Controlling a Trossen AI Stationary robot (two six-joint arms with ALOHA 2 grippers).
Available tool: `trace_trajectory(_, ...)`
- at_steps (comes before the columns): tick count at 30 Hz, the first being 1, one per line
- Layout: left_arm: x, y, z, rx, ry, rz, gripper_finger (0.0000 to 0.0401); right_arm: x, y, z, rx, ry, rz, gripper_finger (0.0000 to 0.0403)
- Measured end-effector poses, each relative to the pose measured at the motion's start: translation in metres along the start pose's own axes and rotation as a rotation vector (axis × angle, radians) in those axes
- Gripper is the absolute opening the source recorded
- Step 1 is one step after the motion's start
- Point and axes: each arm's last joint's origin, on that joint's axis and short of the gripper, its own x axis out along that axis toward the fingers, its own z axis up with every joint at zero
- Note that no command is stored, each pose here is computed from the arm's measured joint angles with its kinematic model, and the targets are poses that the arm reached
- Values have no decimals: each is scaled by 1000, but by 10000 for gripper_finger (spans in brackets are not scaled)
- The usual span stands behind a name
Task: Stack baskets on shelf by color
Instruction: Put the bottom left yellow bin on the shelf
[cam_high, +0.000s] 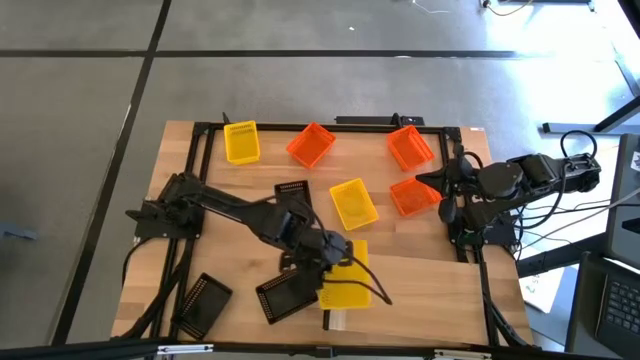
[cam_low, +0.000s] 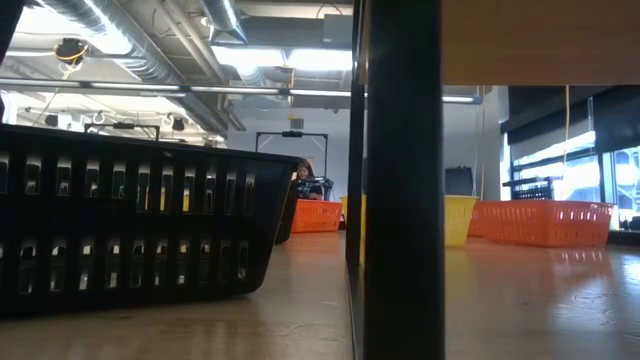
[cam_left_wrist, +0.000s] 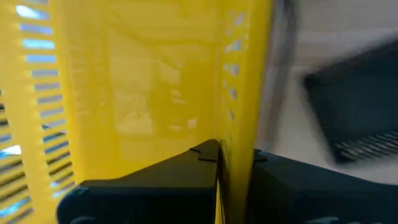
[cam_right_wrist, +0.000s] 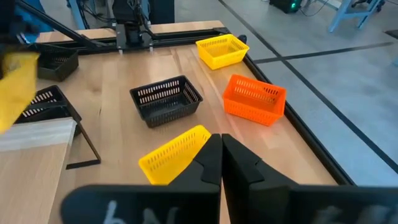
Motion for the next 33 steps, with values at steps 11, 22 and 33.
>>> trace_trajectory(11, 16, -3, -1, 9, -74, -64, 0, 0, -1, -2, -12, 18, -5, 0)
trace_trajectory(22, 30, -2, -5, -1, -101, -81, 0, 0, -1, -5, -27, 41, -12, 0)
trace_trajectory(33, 37, 0, -5, -79, -116, -71, 0, 0, -2, -5, -28, 49, -14, 0)
